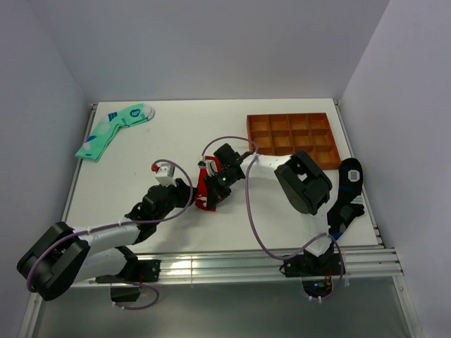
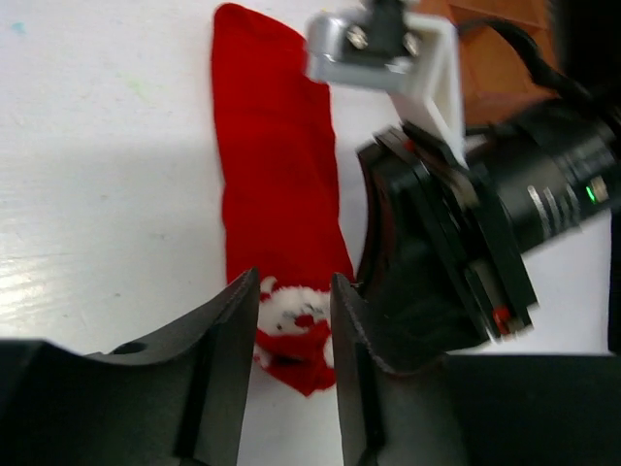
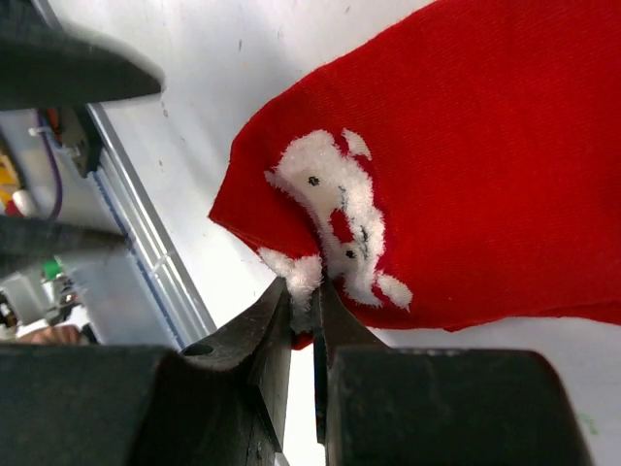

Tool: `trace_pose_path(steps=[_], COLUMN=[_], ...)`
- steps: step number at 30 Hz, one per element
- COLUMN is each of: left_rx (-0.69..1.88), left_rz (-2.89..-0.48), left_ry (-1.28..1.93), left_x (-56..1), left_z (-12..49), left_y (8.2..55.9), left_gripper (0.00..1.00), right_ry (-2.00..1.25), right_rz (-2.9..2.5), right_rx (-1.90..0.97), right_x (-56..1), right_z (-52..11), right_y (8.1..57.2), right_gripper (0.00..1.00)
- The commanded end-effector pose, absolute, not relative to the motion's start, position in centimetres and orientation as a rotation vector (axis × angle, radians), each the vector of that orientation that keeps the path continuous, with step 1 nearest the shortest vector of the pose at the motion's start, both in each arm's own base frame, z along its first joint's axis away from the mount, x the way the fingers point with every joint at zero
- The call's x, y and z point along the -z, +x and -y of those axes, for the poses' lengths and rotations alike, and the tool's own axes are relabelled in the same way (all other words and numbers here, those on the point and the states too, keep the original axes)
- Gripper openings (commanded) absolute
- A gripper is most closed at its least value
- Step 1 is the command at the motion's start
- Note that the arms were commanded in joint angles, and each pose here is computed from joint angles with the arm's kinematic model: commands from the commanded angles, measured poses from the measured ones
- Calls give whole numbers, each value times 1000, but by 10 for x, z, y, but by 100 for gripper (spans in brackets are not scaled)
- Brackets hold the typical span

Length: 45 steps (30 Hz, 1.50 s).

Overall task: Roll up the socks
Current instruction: Roll the sock at the center of the board.

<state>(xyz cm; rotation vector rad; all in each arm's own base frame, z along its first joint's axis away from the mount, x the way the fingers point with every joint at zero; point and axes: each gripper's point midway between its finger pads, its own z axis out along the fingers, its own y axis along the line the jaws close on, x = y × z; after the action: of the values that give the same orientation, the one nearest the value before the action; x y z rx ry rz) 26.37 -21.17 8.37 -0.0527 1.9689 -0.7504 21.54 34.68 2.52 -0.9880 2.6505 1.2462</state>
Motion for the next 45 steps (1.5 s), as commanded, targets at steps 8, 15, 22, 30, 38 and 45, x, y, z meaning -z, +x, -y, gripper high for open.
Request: trace_pose_path(steps=[8,15,22,30,38,45], left_rx=[852,888,943,915,876,915], left_rz=[-1727,-1699,-1676,-1670,-1672,-1705], left_ry=[73,146,258,362,373,395], left_x=[-125,-116,-116,-114,-111,-96], left_z=[223,225,234,242,244,254], left_y=[254,242,228,230,238,238], left_gripper=[43,53,57,66,65,63], right_ry=[-1054,-1031,-1032,-1055,-1031,-1029], right_rz=[-2682,-2747,-2783,-2823,-2828,-2832], right_rx=[-1377,-1368,-1371,-1361,-1372,-1365], right_x=[-35,-33,-34,-43,-44,-43], right_z=[-347,-339,-332,-330,-325,-326], right_y=[213,217,222,223,224,225], right_gripper=[7,4,2,0,0,0])
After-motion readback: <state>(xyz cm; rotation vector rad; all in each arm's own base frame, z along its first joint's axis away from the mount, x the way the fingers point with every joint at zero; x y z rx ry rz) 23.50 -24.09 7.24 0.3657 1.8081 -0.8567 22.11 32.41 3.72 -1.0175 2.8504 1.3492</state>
